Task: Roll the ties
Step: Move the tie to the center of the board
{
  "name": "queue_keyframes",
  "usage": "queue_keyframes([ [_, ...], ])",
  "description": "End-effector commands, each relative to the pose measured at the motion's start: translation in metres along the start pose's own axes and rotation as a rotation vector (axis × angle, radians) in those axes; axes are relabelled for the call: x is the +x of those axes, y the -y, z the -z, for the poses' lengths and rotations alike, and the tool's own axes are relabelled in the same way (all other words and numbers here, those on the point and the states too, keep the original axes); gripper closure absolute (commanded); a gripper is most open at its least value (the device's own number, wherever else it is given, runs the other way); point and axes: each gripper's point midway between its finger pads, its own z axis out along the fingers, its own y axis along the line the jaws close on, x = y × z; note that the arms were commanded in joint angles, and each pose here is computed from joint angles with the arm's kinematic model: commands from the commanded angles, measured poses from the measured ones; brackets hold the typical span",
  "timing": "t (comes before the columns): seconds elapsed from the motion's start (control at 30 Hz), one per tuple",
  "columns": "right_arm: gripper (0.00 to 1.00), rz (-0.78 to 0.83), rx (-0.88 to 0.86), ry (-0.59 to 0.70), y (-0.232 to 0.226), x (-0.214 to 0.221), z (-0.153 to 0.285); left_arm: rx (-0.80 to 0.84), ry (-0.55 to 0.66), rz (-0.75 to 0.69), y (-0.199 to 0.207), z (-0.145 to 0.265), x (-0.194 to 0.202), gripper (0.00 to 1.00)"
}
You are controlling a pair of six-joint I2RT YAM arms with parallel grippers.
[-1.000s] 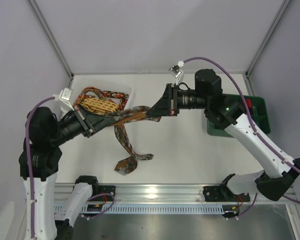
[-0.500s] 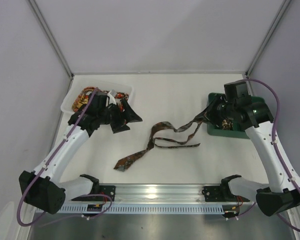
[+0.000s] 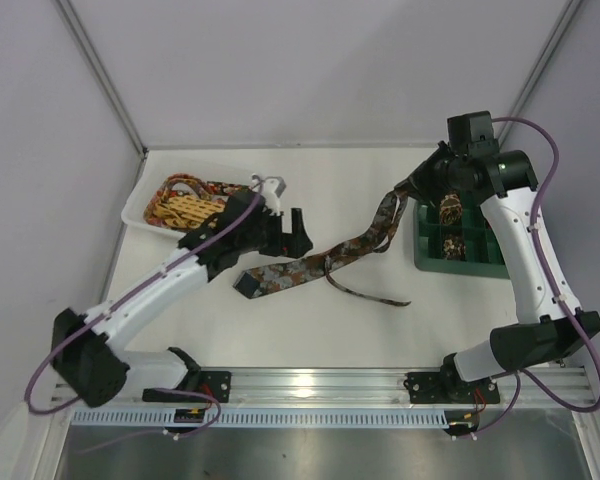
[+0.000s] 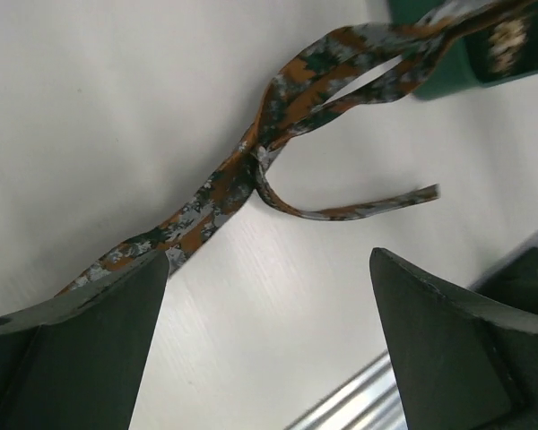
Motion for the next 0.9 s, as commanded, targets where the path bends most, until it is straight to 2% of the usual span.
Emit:
queue_keyframes([
  [0.0,1.00,-0.037,-0.003,0.012,-0.004,-0.010,0.000,-0.086,0.074,-0.253,0.004,-0.037,-0.036,0.00],
  [0.03,1.00,-0.039,-0.005,0.007,-0.004,-0.009,-0.002,-0.106,0.005,-0.284,-0.003,-0.060,-0.024,0.00],
  [0.1,1.00,-0.032,-0.014,0.005,-0.004,-0.012,-0.003,-0.093,-0.034,-0.352,0.000,-0.076,-0.028,0.00],
  [0.13,1.00,-0.030,-0.010,0.001,-0.002,-0.011,-0.005,-0.099,-0.093,-0.375,-0.006,-0.094,-0.016,0.00],
  [0.27,1.00,-0.035,-0.022,-0.009,0.003,-0.015,-0.008,-0.070,-0.236,-0.454,-0.014,-0.122,-0.003,0.03],
  [0.33,1.00,-0.041,-0.002,-0.002,0.010,-0.017,-0.010,-0.083,-0.256,-0.438,-0.015,-0.129,-0.008,0.14],
  [0.37,1.00,-0.044,0.008,0.003,0.013,-0.017,-0.010,-0.064,-0.283,-0.418,-0.012,-0.126,-0.006,0.28],
  [0.43,1.00,-0.039,0.022,0.014,0.018,-0.019,-0.011,-0.010,-0.297,-0.383,-0.002,-0.123,0.002,0.34],
  [0.47,1.00,-0.042,0.036,0.013,0.024,-0.018,-0.015,0.015,-0.278,-0.350,0.004,-0.125,0.002,0.34],
  [0.5,1.00,-0.040,0.034,0.010,0.025,-0.017,-0.015,0.024,-0.296,-0.328,0.002,-0.125,0.013,0.21],
  [0.53,1.00,-0.042,0.033,0.000,0.026,-0.016,-0.017,0.014,-0.304,-0.317,0.000,-0.127,0.018,0.13],
  [0.57,1.00,-0.042,0.029,-0.004,0.027,-0.015,-0.018,-0.001,-0.325,-0.305,-0.004,-0.128,0.023,0.09],
  [0.87,1.00,-0.029,0.005,-0.012,0.028,-0.018,-0.019,0.015,-0.485,-0.357,-0.023,-0.153,0.063,0.09],
])
